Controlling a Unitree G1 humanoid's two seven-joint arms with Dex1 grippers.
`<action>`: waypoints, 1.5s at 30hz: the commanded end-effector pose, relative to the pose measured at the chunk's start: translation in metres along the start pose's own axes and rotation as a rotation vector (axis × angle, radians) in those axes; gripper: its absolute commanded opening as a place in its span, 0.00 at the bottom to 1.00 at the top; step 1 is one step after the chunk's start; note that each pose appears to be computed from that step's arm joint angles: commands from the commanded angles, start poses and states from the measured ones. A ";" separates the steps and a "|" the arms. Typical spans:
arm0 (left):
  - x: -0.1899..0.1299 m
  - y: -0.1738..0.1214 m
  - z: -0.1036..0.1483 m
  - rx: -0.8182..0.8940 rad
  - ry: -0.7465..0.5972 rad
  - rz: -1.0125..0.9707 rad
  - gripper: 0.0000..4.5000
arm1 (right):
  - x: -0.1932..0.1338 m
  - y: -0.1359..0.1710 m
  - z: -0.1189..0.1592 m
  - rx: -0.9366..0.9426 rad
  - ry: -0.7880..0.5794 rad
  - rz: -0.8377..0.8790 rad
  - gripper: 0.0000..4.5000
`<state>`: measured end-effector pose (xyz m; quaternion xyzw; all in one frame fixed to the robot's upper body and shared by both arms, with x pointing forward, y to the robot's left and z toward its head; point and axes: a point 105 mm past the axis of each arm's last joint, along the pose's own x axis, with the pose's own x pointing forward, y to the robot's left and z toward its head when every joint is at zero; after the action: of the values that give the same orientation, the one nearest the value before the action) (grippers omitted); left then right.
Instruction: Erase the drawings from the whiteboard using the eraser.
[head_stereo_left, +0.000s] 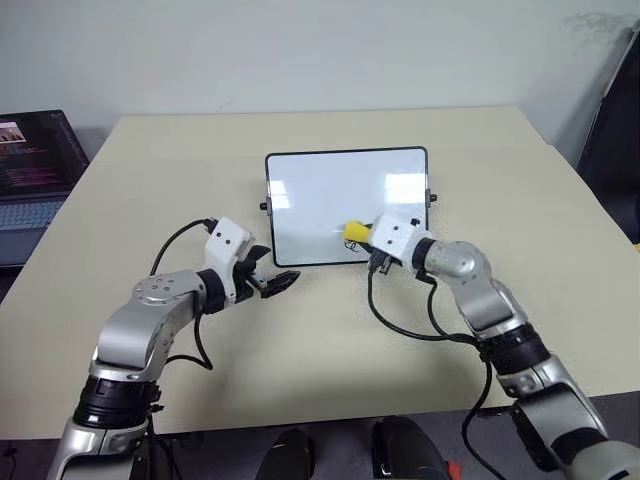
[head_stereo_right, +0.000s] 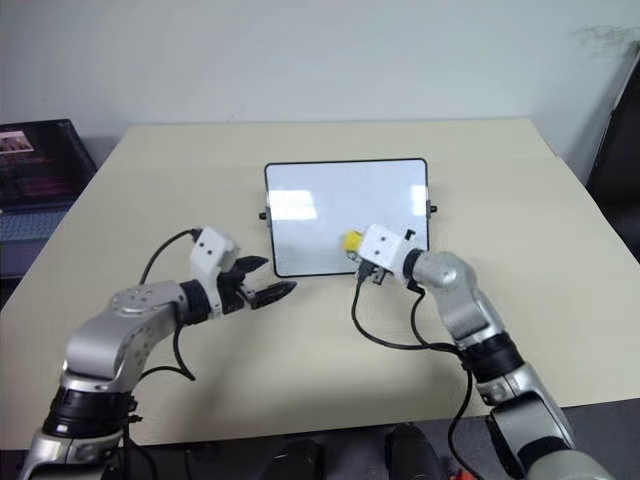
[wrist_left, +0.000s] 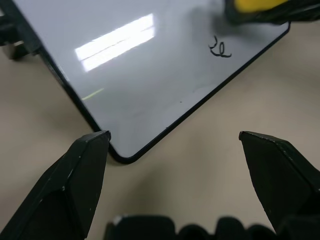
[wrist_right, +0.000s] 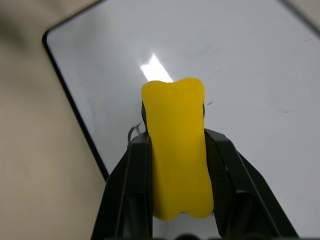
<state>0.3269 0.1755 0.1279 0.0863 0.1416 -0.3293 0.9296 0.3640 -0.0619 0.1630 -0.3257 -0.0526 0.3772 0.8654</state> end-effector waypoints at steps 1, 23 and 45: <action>-0.012 0.012 0.010 0.018 -0.065 0.071 1.00 | -0.027 -0.016 0.015 0.079 -0.111 -0.121 0.24; -0.009 -0.001 -0.006 0.024 -0.011 0.008 1.00 | -0.051 0.014 -0.034 -0.269 -0.042 -0.159 0.24; -0.010 -0.013 -0.001 0.096 0.032 -0.138 1.00 | 0.021 0.022 -0.048 -0.423 0.106 0.045 0.24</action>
<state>0.3094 0.1719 0.1209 0.1117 0.1621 -0.3957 0.8971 0.3861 -0.0585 0.1248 -0.5075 -0.1039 0.3404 0.7847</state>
